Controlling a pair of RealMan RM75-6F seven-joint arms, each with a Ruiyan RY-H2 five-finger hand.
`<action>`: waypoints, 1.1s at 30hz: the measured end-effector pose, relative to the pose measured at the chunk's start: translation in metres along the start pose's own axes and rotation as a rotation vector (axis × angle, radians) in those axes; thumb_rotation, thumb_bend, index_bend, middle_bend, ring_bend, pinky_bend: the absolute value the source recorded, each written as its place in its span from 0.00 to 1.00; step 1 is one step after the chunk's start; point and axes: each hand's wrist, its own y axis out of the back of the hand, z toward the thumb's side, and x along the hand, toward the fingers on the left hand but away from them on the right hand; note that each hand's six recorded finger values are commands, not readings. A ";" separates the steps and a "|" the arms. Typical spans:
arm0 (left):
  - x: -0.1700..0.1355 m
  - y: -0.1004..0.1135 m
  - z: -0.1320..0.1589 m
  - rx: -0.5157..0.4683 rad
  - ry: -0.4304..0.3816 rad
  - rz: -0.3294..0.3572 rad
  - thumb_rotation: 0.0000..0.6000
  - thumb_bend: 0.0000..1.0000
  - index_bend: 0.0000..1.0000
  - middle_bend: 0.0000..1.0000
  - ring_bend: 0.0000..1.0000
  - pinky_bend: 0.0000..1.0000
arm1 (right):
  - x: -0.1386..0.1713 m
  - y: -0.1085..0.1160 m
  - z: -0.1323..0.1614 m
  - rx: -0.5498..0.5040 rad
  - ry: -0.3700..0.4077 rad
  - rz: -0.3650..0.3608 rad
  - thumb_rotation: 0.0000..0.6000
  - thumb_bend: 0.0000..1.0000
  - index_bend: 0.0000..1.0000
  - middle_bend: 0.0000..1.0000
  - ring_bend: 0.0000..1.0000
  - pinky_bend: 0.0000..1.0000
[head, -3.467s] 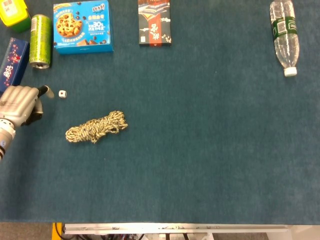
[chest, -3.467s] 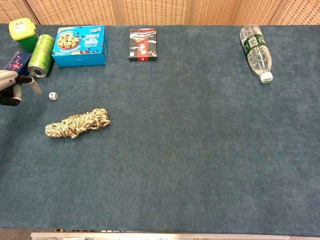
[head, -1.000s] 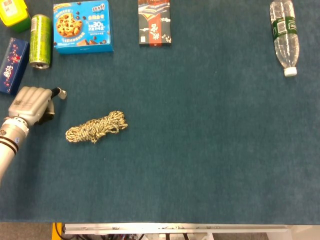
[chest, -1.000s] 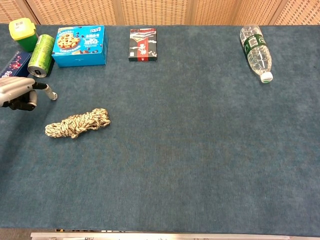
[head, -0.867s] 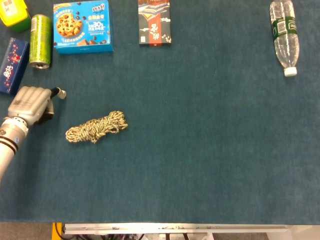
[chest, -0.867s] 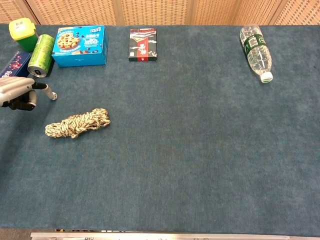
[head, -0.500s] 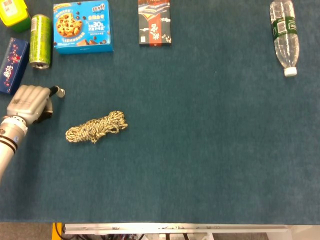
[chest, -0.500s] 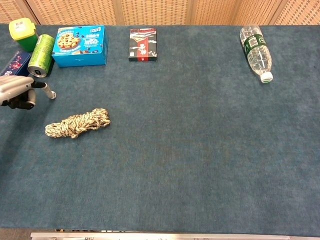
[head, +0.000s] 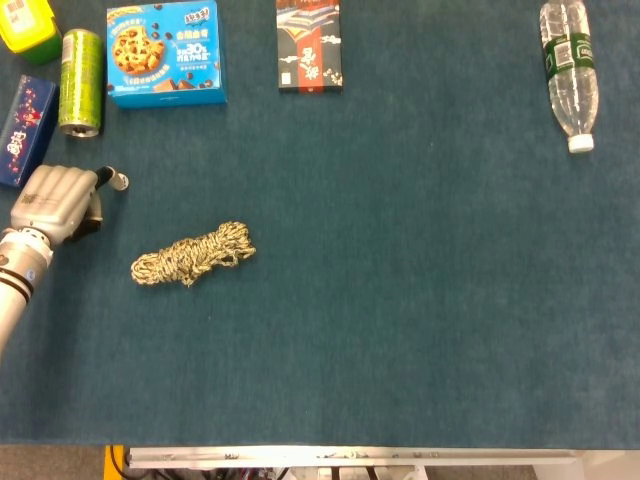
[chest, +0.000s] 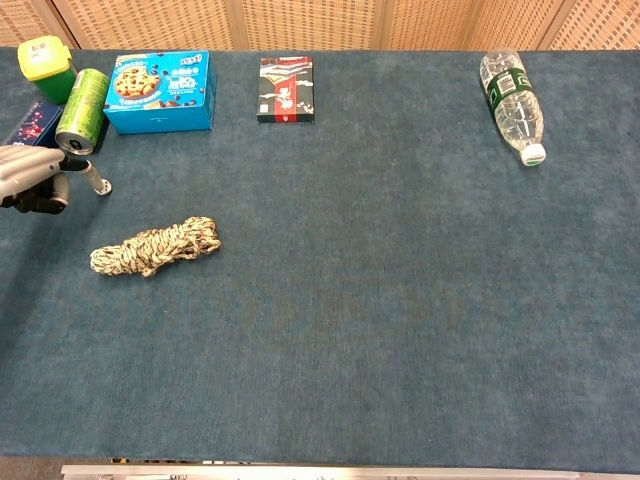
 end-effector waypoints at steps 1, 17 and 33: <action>0.001 0.000 0.000 0.001 0.001 0.002 1.00 1.00 0.29 1.00 0.97 0.91 | 0.000 0.000 0.000 0.000 0.000 0.000 1.00 0.20 0.33 0.38 0.27 0.38; 0.007 0.006 0.001 0.030 0.012 0.032 1.00 1.00 0.28 1.00 0.97 0.91 | 0.000 0.000 0.000 -0.001 0.001 -0.002 1.00 0.20 0.33 0.38 0.27 0.38; -0.033 0.025 0.018 0.071 -0.059 0.202 1.00 1.00 0.20 0.88 0.64 0.69 | 0.002 0.002 0.001 -0.001 0.003 -0.008 1.00 0.20 0.33 0.38 0.27 0.38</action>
